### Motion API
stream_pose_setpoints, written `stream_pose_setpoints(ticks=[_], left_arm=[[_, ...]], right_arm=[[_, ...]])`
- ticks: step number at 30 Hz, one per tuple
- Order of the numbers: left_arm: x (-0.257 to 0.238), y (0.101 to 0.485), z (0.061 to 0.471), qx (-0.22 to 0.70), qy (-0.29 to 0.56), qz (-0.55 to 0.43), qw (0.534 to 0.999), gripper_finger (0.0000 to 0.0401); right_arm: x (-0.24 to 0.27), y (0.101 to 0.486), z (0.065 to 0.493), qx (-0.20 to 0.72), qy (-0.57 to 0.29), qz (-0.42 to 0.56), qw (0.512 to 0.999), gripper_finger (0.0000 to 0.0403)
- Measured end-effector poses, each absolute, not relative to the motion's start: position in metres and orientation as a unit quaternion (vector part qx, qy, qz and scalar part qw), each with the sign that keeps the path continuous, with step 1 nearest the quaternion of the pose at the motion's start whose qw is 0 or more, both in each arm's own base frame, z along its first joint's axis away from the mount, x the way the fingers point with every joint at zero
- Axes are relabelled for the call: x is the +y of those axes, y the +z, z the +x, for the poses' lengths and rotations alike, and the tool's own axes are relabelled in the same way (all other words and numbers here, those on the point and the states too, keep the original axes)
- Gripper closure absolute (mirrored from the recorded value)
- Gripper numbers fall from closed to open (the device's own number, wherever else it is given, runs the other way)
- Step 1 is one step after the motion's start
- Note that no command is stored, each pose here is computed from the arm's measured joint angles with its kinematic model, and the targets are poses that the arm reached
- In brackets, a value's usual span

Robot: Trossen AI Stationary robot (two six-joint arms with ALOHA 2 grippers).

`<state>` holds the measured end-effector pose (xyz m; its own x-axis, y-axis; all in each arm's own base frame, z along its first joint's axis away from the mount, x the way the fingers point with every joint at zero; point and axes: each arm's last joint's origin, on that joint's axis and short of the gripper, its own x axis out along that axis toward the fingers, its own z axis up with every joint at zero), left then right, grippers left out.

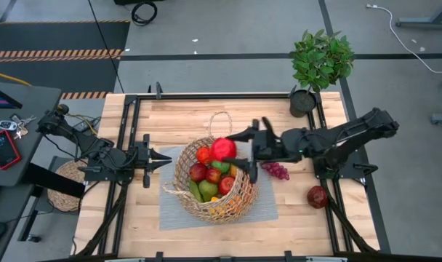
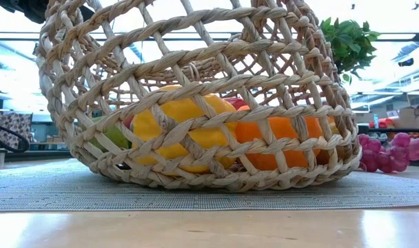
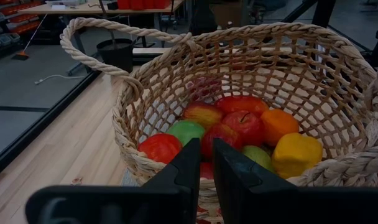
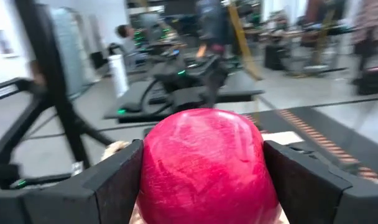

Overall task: Build produce basket
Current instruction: Put the red apple into the basket

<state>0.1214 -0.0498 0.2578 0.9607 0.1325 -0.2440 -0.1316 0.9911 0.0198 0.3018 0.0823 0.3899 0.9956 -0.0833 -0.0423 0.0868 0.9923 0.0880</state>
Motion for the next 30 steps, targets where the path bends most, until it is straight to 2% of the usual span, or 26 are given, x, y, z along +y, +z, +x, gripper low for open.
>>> stream_pose_setpoints(ticks=[8, 20, 26, 30], left_arm=[[-0.05, 0.258, 0.121, 0.123, 0.067, 0.002, 0.99, 0.0353], [-0.05, 0.258, 0.121, 0.123, 0.067, 0.002, 0.99, 0.0353], [-0.05, 0.258, 0.121, 0.123, 0.067, 0.002, 0.99, 0.0353], [-0.05, 0.258, 0.121, 0.123, 0.067, 0.002, 0.99, 0.0353]], right_arm=[[0.075, 0.382, 0.331, 0.061, 0.01, 0.047, 0.997, 0.0082], [0.084, 0.39, 0.366, 0.125, 0.027, -0.033, 0.991, 0.0082], [0.093, 0.387, 0.37, 0.14, 0.04, -0.151, 0.978, 0.0082], [0.101, 0.386, 0.366, 0.152, 0.003, -0.265, 0.952, 0.0082]])
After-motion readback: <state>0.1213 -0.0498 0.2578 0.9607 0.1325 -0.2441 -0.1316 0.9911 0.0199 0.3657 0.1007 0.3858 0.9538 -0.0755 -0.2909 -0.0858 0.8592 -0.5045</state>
